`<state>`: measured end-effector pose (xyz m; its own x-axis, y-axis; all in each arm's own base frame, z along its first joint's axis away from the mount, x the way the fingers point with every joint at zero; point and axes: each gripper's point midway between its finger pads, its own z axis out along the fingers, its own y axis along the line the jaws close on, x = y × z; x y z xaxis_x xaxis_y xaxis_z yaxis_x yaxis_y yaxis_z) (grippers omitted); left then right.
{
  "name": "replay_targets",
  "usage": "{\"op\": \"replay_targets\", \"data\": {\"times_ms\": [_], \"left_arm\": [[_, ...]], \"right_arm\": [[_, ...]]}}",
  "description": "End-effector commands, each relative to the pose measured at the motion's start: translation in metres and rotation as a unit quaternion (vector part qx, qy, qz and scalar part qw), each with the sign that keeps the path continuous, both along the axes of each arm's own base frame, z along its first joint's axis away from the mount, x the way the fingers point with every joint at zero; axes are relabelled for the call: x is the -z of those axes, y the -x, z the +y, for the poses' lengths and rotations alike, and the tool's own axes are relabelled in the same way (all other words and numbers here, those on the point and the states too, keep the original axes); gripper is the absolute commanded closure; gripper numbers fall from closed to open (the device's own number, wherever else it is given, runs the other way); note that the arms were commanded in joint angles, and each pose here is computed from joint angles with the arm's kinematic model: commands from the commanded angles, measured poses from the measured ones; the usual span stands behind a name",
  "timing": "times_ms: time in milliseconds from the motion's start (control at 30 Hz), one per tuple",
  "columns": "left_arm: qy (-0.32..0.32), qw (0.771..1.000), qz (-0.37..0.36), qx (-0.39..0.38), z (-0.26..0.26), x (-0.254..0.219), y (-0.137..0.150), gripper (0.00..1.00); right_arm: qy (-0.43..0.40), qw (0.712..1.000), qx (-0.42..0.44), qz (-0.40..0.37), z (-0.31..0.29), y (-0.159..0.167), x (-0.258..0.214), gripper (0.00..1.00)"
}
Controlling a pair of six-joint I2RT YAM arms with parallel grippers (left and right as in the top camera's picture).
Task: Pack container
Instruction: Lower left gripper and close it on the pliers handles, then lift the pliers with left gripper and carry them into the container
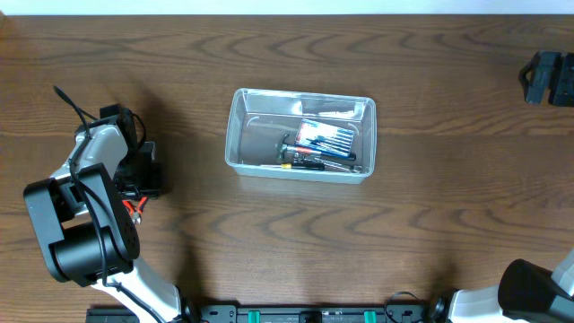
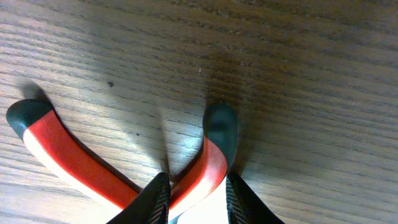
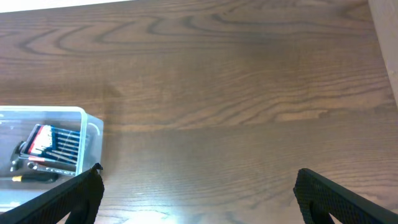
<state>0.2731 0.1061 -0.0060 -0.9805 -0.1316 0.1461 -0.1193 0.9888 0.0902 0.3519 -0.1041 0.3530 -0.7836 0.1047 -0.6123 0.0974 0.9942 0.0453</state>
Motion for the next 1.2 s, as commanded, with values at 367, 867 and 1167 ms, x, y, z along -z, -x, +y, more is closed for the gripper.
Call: {"op": "replay_targets", "data": {"times_ms": [367,867,1167], "left_arm": [[-0.005,0.999,0.032,-0.004,0.002,0.019,0.011,0.91],[-0.018,0.999,-0.024,0.024,-0.013,-0.018,-0.03,0.94],[-0.029,0.981,-0.175,0.075,-0.046,-0.124,-0.085,0.94]], "right_arm": [[0.003,1.0,-0.003,-0.017,0.003,0.003,-0.011,0.01],[0.003,1.0,-0.002,-0.016,0.003,0.003,-0.011,0.01],[0.003,1.0,-0.002,-0.017,0.003,0.003,-0.011,0.01]]}}
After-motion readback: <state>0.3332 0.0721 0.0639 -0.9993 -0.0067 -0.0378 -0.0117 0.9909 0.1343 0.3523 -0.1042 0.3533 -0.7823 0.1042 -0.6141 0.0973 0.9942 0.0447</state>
